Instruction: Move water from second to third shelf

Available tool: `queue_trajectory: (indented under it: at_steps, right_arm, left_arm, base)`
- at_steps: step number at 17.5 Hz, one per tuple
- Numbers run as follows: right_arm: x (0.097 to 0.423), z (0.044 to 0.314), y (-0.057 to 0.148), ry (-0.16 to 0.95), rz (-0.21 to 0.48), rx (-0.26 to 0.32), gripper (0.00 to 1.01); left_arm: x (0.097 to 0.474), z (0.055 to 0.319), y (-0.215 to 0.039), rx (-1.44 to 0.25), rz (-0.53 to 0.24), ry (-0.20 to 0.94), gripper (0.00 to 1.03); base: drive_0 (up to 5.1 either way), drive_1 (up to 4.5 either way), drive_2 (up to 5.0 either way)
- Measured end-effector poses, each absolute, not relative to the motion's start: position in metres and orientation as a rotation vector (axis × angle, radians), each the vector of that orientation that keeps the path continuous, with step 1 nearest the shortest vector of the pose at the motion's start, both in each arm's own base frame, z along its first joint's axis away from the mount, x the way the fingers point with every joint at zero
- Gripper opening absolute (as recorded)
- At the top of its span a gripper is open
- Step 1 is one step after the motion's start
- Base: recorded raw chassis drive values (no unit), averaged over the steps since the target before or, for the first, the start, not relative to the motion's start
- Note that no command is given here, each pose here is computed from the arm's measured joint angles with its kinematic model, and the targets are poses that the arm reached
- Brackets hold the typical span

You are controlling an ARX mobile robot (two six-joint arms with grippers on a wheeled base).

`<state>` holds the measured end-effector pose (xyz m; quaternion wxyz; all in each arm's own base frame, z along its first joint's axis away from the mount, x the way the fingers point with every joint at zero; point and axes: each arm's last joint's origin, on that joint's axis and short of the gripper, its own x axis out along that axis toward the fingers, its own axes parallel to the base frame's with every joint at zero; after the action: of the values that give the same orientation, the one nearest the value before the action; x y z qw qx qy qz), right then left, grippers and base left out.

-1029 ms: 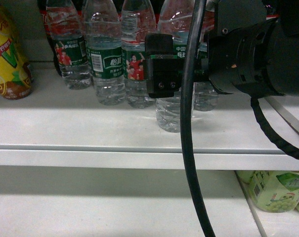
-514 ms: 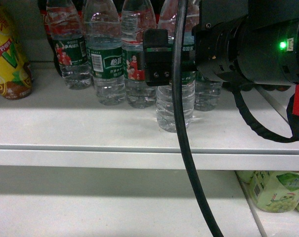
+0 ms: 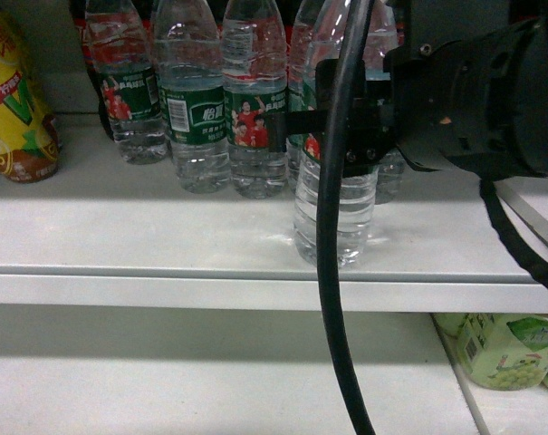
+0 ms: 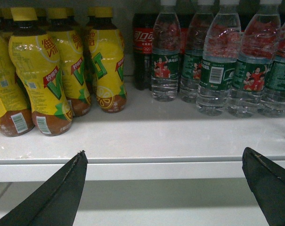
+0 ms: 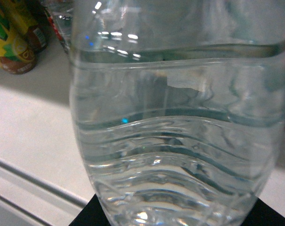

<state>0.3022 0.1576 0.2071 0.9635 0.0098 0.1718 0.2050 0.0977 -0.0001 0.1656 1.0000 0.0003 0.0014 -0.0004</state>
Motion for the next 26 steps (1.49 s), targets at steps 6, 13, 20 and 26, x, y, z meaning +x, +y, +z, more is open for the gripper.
queue_trajectory:
  at_steps: [6, 13, 20, 26]
  right_arm:
    - [0.255, 0.213, 0.091, 0.349, 0.327, 0.021, 0.39]
    - [0.184, 0.223, 0.030, 0.267, 0.302, 0.056, 0.39]
    - [0.131, 0.237, -0.017, 0.165, 0.222, 0.108, 0.39]
    - [0.118, 0.239, -0.019, 0.154, 0.227, 0.118, 0.39]
  left_arm:
    - [0.098, 0.166, 0.000, 0.001, -0.001, 0.003, 0.98]
    - [0.098, 0.166, 0.000, 0.001, -0.001, 0.003, 0.98]
    - [0.098, 0.166, 0.000, 0.001, -0.001, 0.003, 0.98]
    - [0.098, 0.166, 0.000, 0.001, -0.001, 0.003, 0.98]
  base:
    - [0.0, 0.00, 0.0]
    - [0.0, 0.00, 0.0]
    - [0.0, 0.00, 0.0]
    - [0.0, 0.00, 0.0]
